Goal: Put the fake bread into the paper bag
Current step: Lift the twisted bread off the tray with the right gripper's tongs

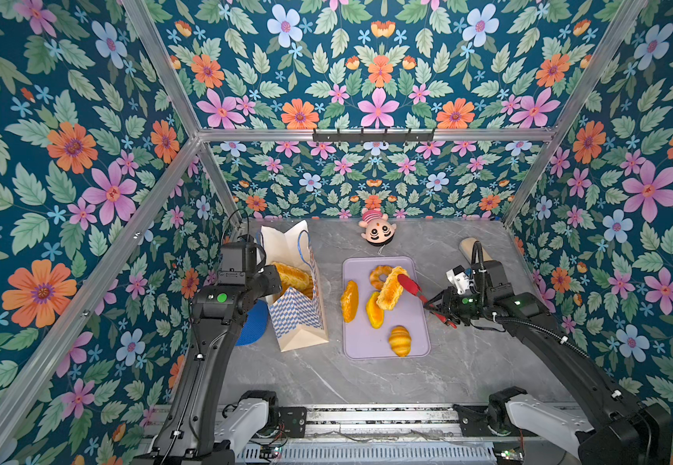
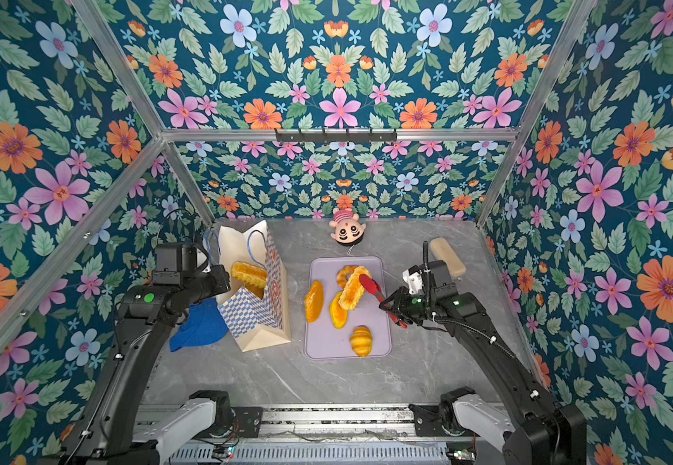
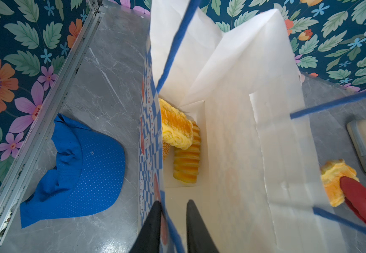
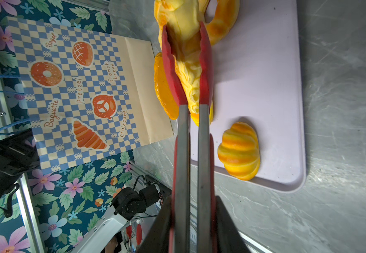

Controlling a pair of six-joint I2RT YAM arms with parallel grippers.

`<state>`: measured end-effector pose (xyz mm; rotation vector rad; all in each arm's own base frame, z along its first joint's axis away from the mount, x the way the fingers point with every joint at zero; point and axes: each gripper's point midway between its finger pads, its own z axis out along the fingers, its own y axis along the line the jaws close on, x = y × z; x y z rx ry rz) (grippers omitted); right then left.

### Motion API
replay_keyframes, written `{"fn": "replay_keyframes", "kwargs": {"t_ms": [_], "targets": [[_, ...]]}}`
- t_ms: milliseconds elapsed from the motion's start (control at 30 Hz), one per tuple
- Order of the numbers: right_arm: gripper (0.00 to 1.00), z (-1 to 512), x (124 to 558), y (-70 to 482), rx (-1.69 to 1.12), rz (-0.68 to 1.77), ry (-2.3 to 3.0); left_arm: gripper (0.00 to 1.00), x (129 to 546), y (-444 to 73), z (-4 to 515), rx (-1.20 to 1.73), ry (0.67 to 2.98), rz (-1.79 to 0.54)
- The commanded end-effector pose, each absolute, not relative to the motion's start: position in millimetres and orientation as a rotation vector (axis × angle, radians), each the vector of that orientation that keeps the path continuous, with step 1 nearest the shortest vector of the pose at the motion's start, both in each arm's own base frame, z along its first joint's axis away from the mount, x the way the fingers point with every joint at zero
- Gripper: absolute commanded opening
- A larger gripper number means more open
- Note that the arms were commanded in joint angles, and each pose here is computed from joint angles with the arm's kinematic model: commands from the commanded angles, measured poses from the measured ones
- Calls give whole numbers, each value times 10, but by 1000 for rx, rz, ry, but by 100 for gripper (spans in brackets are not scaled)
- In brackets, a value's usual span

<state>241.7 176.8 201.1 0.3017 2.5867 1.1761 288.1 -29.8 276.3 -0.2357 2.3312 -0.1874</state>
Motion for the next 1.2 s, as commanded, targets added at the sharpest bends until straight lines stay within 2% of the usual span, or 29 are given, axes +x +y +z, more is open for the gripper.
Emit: {"fn": "replay_keyframes", "kwargs": {"t_ms": [0,733,1167], "targets": [[29,2147,2423,1774,258,1179,2556,24,2878,-275,2803,-237,2322,-173],[28,3413,2692,2028,46,1362,2284,26,2793,-194,2864,-248,2319,-121],[27,4087,2973,2328,-84,1409,2146,15,2747,-195,2822,-247,2329,-123]]}}
